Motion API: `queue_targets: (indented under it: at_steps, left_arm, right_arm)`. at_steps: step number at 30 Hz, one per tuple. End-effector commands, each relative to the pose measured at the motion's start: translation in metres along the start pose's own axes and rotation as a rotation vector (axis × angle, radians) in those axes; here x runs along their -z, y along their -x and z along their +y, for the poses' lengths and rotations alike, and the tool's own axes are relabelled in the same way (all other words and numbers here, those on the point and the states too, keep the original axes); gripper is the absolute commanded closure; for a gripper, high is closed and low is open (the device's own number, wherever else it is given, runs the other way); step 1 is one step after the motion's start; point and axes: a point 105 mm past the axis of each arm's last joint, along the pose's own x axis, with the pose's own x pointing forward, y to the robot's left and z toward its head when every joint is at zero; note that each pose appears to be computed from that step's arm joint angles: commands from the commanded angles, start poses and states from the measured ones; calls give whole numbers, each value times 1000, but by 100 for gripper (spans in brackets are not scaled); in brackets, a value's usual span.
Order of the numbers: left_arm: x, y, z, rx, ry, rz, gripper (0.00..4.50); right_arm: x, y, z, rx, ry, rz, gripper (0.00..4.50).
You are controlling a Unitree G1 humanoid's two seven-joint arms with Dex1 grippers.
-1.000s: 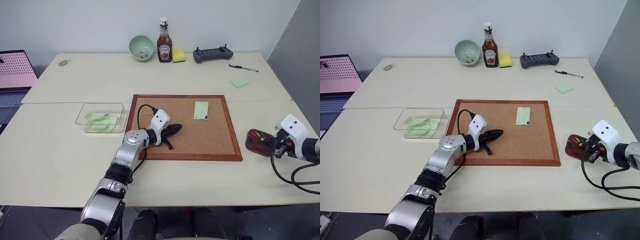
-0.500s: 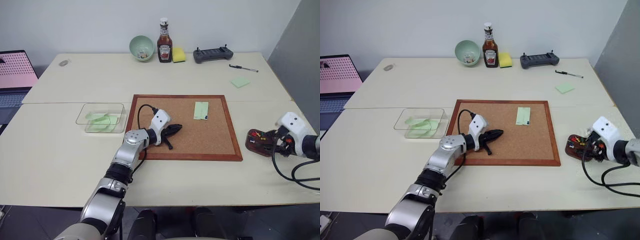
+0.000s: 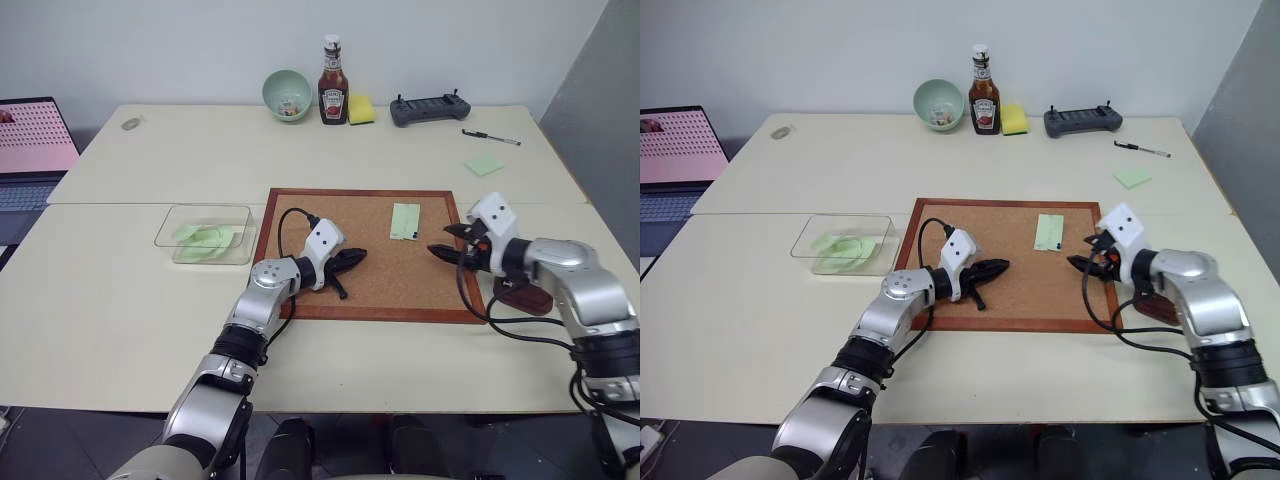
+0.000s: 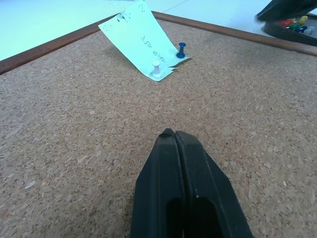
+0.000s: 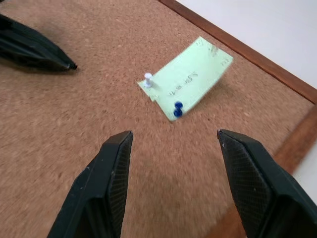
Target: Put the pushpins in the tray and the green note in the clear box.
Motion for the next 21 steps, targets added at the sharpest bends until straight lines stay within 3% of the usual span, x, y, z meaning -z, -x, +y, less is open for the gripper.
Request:
queue_targets:
  at_steps: [1,12,15,19,21]
  left_arm:
    - [15,1,-2,-3,27,48,450]
    - [14,1,-1,-8,24,45,450]
    - [14,2,-1,-9,23,45,450]
    - [14,2,-1,-11,23,46,450]
    - [14,3,-2,-11,23,46,450]
  right_arm:
    - [-14,-9,-7,26,51,-55,163]
    - [-11,-43,-7,33,34,-81,163]
    - [-9,-47,-10,46,32,-77,208]
    - [-5,-46,-15,59,36,-67,310]
    - [-4,-45,-16,61,37,-65,340]
